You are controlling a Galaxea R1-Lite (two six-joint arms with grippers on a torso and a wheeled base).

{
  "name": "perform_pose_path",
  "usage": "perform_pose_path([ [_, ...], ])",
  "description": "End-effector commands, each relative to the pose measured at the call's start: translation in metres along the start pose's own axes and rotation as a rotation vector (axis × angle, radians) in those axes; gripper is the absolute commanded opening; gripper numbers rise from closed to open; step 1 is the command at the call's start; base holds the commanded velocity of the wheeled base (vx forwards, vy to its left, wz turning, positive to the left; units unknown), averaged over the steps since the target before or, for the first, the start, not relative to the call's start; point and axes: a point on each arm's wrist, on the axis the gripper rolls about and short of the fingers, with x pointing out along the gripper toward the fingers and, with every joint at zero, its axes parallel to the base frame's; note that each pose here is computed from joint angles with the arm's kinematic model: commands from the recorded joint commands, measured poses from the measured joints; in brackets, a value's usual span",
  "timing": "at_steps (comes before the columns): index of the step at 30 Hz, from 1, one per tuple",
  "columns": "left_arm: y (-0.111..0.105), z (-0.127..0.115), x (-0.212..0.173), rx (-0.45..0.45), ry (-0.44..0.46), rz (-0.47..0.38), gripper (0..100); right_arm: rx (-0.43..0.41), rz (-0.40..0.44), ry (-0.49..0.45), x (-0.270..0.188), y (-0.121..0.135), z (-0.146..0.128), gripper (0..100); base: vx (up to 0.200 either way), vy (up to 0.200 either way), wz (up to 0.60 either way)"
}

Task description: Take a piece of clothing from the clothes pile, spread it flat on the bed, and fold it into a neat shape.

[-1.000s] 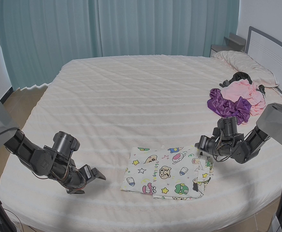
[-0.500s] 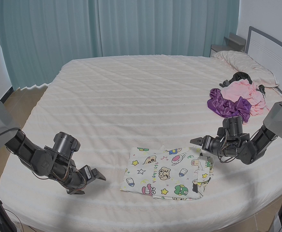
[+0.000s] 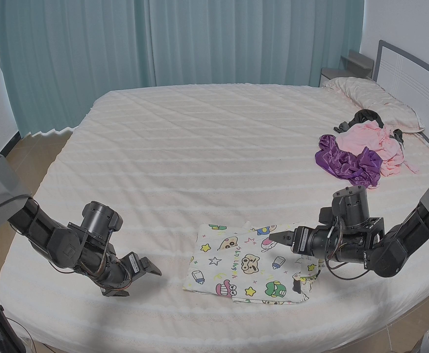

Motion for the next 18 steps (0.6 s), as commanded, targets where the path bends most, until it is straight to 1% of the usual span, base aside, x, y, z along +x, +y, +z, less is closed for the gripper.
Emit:
perform_pose_path([
  [1,-0.001,-0.003,0.002,0.005,0.009,0.005,100,0.013,0.049,0.051,-0.002,0.023,-0.019,100,0.000,0.000,0.00],
  [4,0.000,-0.005,0.002,0.009,0.013,0.006,100,0.028,0.029,0.093,0.004,0.025,-0.030,100,0.000,0.000,0.00],
  [9,0.000,-0.005,0.002,0.010,0.014,0.006,100,0.041,-0.014,0.158,0.005,0.016,-0.047,100,0.000,0.000,0.00],
  [18,0.000,-0.005,0.002,0.010,0.014,0.006,100,0.049,-0.077,0.227,-0.009,-0.002,-0.067,100,0.000,0.000,0.00],
])
